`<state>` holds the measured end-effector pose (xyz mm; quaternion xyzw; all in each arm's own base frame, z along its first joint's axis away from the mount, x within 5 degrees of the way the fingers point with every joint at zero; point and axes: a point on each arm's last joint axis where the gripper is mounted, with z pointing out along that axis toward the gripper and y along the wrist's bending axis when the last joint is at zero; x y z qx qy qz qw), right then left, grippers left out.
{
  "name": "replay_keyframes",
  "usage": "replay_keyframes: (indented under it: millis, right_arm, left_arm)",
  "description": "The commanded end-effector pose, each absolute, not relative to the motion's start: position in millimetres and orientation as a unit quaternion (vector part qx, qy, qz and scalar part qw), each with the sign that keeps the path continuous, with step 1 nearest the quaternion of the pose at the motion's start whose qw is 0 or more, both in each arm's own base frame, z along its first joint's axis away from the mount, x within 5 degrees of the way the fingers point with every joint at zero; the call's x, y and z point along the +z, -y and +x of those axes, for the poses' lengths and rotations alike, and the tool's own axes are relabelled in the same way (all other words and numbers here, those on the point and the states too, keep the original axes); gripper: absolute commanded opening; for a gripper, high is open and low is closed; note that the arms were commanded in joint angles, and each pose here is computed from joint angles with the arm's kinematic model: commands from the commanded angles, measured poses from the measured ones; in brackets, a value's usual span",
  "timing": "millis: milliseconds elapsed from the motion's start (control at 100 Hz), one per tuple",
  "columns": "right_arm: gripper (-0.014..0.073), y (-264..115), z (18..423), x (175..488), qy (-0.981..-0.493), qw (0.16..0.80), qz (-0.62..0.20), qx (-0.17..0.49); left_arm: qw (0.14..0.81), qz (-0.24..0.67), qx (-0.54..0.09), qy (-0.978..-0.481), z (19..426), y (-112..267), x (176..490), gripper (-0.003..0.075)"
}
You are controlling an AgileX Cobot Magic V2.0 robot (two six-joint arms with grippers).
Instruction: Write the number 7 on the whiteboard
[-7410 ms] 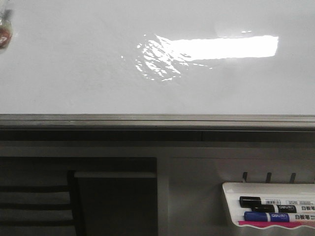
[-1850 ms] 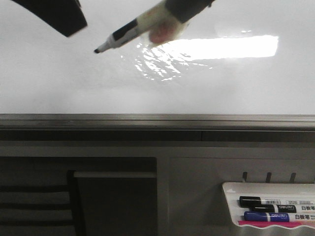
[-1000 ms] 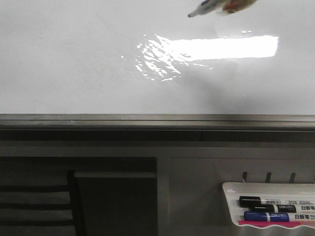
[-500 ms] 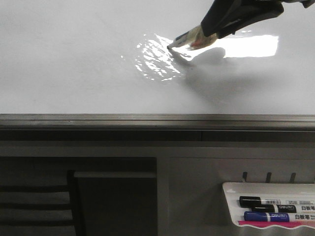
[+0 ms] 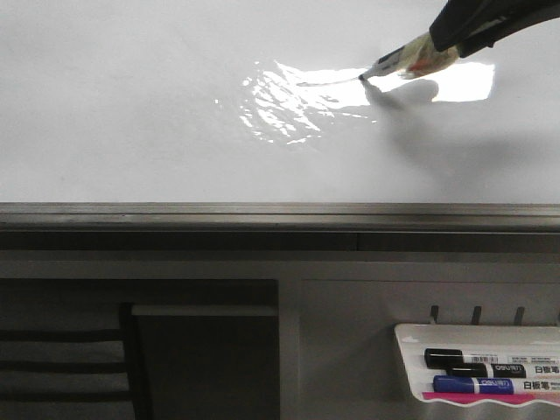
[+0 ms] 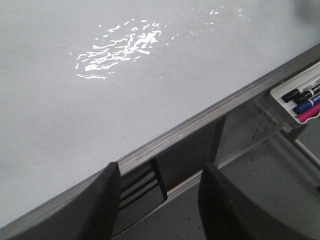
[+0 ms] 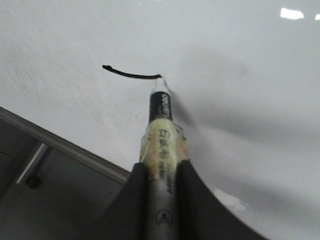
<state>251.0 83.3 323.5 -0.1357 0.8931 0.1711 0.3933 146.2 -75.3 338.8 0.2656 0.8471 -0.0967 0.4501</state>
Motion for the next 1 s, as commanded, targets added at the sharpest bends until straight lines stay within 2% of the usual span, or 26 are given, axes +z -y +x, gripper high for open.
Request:
replay_keyframes:
  millis: [0, 180, 340, 510, 600, 660, 720, 840, 990]
  right_arm:
    - [-0.0053, -76, 256, 336, -0.880, 0.432, -0.127, 0.149]
    - [-0.0053, -97, 241, 317, -0.895, 0.376, -0.174, 0.168]
    - [-0.0053, -100, 238, 309, -0.897, 0.366, -0.180, 0.169]
    - [-0.0053, -103, 233, 329, -0.884, 0.389, -0.191, 0.177]
    - [-0.0053, -108, 222, 343, -0.874, 0.393, -0.215, 0.187]
    - [-0.0053, -113, 212, 353, -0.864, 0.391, -0.253, 0.190]
    - [-0.0053, -118, 200, 361, -0.843, 0.387, -0.327, 0.179]
    - [-0.0053, -127, 173, 368, -0.754, 0.379, -0.519, 0.136]
    - [-0.0053, -131, 161, 372, -0.684, 0.391, -0.605, 0.109]
  left_arm:
    - [0.495, 0.250, -0.106, -0.825, 150, 76, 354, 0.0335]
    - [0.504, 0.248, -0.107, -0.821, 150, 76, 355, 0.0335]
    - [0.505, 0.247, -0.108, -0.820, 151, 77, 356, 0.0335]
    - [0.500, 0.243, -0.124, -0.822, 150, 79, 356, 0.0335]
    - [0.472, 0.296, -0.129, -0.820, 147, 86, 357, 0.0335]
    - [0.455, 0.338, -0.133, -0.813, 147, 95, 358, 0.0335]
    - [0.436, 0.380, -0.139, -0.804, 147, 104, 358, 0.0335]
    - [0.413, 0.466, -0.141, -0.769, 150, 129, 356, 0.0335]
    - [0.394, 0.547, -0.150, -0.724, 152, 168, 346, 0.0335]
